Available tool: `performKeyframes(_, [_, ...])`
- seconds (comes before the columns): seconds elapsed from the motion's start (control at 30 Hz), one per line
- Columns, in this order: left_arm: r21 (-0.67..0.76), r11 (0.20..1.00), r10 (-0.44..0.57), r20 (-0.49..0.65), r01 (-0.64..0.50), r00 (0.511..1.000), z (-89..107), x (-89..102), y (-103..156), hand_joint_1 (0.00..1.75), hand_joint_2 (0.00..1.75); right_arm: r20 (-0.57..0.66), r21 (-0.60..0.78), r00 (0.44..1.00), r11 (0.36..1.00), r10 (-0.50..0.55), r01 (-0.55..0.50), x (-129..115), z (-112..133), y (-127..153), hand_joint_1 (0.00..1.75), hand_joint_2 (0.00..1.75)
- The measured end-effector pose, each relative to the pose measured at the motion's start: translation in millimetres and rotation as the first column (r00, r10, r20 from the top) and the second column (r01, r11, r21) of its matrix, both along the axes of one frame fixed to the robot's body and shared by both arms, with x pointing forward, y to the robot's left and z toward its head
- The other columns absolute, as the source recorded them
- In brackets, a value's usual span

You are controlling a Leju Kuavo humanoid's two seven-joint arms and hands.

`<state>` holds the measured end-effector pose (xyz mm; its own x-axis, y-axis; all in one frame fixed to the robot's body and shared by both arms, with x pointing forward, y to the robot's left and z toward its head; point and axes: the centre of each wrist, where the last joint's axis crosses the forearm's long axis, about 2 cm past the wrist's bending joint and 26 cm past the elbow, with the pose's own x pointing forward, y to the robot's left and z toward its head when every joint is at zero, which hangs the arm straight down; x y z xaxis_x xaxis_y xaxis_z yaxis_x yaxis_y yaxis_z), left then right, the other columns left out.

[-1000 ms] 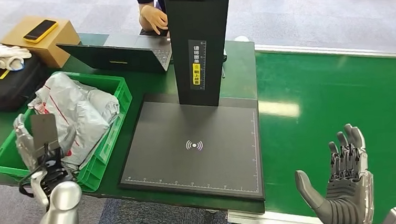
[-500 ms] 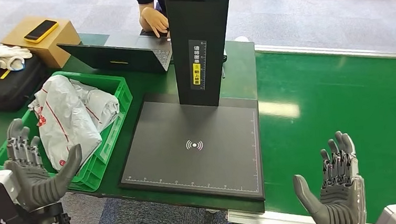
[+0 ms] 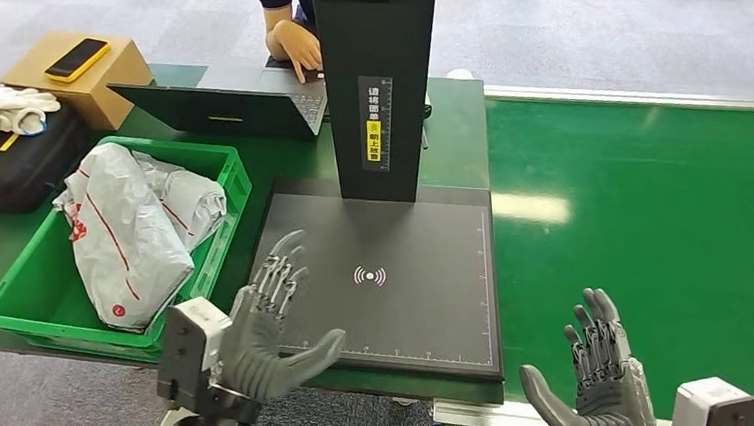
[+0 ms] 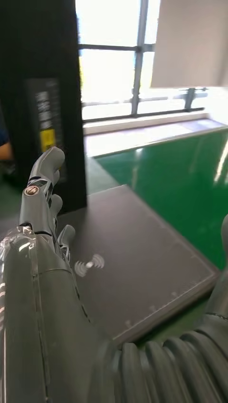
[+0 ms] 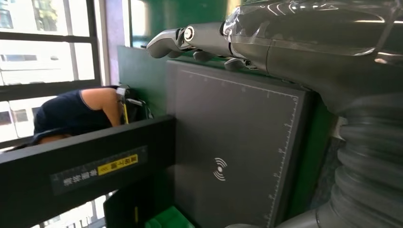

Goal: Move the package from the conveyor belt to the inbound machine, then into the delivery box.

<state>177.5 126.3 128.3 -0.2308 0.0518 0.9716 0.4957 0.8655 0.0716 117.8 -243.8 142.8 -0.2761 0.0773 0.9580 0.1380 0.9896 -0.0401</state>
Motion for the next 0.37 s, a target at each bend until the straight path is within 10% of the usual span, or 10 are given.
performKeyframes(0.37, [-0.01, 0.999, 0.036, 0.0, -0.036, 0.999, 1.9, 9.8, -10.1, 0.0, 1.75, -0.023, 0.003, 0.994, 0.995, 0.103, -0.103, 9.5, -4.5, -1.5, 0.0, 1.75])
